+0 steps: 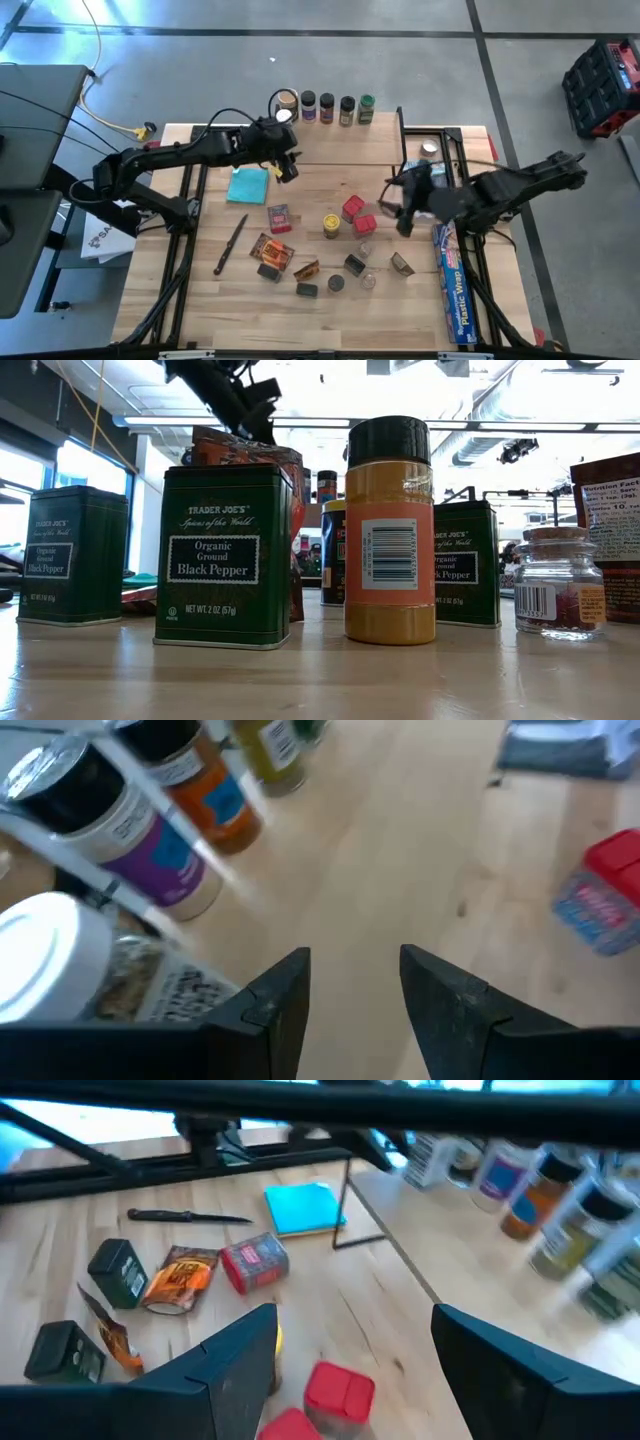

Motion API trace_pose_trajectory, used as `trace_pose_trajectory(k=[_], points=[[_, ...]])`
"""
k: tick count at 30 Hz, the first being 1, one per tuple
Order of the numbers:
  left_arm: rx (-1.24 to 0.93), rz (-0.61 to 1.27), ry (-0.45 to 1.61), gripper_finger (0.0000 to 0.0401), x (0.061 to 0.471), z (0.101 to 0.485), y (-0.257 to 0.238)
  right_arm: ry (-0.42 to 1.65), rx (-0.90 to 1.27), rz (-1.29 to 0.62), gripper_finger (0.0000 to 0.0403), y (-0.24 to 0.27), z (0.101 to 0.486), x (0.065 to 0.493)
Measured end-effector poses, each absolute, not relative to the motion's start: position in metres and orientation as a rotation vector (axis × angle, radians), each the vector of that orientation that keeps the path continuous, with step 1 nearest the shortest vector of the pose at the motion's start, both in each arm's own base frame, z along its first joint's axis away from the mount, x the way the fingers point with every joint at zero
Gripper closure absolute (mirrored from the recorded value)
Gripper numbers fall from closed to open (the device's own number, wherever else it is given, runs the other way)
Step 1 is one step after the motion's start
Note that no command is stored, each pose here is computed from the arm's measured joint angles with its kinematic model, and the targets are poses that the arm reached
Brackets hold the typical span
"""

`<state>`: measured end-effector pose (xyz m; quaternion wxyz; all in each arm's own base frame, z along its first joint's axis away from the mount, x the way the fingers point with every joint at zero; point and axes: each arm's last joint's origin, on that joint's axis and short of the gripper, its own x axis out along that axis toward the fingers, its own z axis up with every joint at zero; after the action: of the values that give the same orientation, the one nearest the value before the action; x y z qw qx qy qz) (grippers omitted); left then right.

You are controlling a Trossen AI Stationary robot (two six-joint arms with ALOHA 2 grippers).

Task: Shelf spices
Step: Put the red seasoning can on the shelf

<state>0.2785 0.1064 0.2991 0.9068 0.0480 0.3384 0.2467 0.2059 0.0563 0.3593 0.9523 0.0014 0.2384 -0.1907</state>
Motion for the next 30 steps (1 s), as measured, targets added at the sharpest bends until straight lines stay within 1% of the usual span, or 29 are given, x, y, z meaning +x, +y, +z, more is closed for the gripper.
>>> trace_pose_trajectory(k=[3, 6, 8, 12, 16, 19, 21, 26, 30], points=[[0.083, 0.483, 0.668, 0.0251, 0.279, 0.305, 0.091, 0.53, 0.053, -0.327, 0.0142, 0.049, 0.361, 0.197], [0.063, 0.44, 0.643, 0.0251, 0.282, 0.308, 0.073, 0.605, 0.059, -0.168, 0.0142, 0.05, 0.355, 0.204], [0.058, 0.403, 0.638, 0.0251, 0.285, 0.308, 0.06, 0.643, 0.029, -0.072, 0.0142, 0.053, 0.348, 0.218], [0.044, 0.335, 0.614, 0.0251, 0.29, 0.304, 0.034, 0.693, -0.055, 0.031, 0.0142, 0.059, 0.327, 0.252], [0.012, 0.314, 0.627, 0.0251, 0.289, 0.29, 0.013, 0.755, -0.121, 0.102, 0.0142, 0.056, 0.302, 0.281], [-0.02, 0.331, 0.644, 0.0251, 0.286, 0.276, 0.001, 0.786, -0.119, 0.176, 0.0142, 0.046, 0.288, 0.296], [-0.038, 0.349, 0.66, 0.0251, 0.284, 0.265, -0.006, 0.802, -0.105, 0.2, 0.0142, 0.034, 0.283, 0.301], [-0.083, 0.37, 0.605, 0.0251, 0.279, 0.241, -0.02, 0.77, -0.077, 0.21, 0.0142, 0.009, 0.284, 0.305], [-0.123, 0.344, 0.521, 0.0251, 0.277, 0.227, -0.028, 0.835, -0.022, 0.199, 0.0142, 0.003, 0.277, 0.299]])
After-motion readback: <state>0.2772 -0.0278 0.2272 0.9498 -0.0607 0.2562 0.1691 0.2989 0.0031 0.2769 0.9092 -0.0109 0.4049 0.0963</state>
